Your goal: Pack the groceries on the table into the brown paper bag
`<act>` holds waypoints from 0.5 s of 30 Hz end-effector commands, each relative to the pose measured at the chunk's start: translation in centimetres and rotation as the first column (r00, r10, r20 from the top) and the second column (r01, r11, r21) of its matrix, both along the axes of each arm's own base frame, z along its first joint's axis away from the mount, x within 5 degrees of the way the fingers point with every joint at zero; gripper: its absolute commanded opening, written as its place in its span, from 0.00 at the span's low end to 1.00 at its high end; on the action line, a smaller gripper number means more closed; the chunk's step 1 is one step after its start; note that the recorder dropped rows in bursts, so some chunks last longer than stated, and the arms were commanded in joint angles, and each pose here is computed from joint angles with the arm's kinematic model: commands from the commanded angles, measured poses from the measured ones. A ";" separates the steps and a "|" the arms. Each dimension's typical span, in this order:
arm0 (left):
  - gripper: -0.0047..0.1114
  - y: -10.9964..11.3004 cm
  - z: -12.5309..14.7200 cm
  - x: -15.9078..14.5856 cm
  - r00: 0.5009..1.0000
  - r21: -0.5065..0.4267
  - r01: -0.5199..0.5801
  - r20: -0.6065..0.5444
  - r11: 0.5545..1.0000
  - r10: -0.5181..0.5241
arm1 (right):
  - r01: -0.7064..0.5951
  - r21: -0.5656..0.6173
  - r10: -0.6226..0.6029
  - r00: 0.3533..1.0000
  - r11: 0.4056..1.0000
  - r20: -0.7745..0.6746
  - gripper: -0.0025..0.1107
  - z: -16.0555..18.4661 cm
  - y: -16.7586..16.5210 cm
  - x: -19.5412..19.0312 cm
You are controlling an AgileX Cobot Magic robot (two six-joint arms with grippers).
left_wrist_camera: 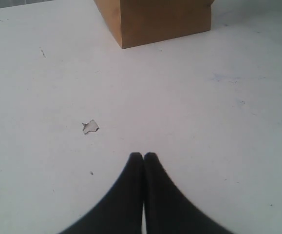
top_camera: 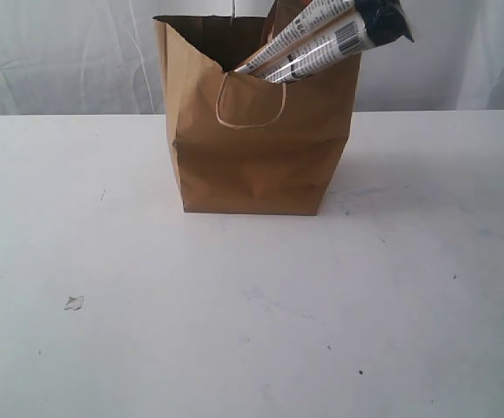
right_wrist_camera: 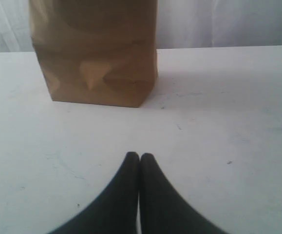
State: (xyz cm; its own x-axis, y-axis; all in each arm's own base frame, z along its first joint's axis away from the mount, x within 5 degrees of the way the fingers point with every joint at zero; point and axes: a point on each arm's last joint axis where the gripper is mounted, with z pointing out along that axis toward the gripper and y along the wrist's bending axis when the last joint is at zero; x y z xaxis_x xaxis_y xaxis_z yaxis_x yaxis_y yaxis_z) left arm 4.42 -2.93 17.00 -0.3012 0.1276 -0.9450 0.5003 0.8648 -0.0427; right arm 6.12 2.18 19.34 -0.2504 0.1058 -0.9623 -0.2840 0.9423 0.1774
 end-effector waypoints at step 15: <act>0.04 0.0 -0.1 0.0 1.000 -0.010 -0.004 0.000 1.000 0.004 | 0.133 -0.134 -0.126 0.990 0.982 0.061 0.02 -0.3 -1.1 -0.8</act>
State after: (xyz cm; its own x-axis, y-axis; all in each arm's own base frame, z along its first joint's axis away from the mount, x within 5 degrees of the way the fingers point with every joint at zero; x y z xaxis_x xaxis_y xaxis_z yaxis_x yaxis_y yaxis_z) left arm 4.42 -2.93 17.00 -0.3012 0.1276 -0.9450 0.5003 0.8648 -0.0427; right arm 5.36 1.13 19.13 -0.1941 0.0124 -0.9809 -0.1679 0.9847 0.0457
